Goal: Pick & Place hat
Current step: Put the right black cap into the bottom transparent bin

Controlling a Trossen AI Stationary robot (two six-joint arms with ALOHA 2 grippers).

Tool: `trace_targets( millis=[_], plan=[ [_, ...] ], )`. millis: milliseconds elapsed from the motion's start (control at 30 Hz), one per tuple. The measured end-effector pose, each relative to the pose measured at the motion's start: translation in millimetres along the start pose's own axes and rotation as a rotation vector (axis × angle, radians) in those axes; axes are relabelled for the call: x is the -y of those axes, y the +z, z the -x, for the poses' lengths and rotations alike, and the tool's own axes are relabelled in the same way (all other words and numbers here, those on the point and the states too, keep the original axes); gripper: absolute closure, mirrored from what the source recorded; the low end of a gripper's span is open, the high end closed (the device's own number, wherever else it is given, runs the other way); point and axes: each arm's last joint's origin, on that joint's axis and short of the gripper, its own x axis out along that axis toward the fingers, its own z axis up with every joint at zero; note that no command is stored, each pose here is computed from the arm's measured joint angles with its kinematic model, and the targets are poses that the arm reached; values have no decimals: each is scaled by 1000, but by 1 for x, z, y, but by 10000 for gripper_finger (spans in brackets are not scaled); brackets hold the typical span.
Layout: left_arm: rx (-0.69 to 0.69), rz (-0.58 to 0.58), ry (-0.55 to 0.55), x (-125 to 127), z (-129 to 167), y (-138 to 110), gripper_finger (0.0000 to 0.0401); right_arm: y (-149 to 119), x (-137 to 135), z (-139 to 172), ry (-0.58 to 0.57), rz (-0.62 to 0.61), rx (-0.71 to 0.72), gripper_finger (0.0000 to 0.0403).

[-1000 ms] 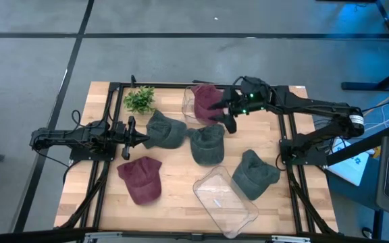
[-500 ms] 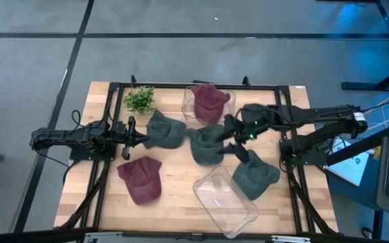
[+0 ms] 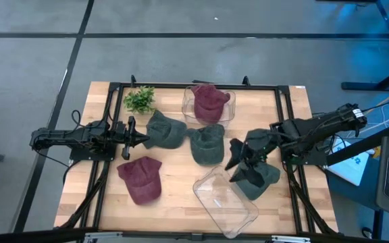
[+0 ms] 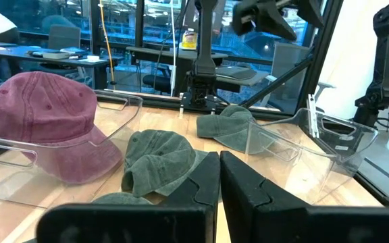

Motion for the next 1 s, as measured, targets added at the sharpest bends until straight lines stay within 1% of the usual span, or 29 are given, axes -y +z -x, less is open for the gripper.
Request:
trace_targets(
  millis=[267,500,800,1000],
  plan=[
    [0,0,0,0,0,0,390,-22,-16,-4,1,-65,-158,159],
    [0,0,0,0,0,0,391,-42,-25,-4,-37,-146,-309,159],
    [0,0,0,0,0,0,393,-68,-30,3,-158,-277,-520,159],
    [0,0,0,0,0,0,389,-81,-31,10,-244,-334,-630,159]
  ],
)
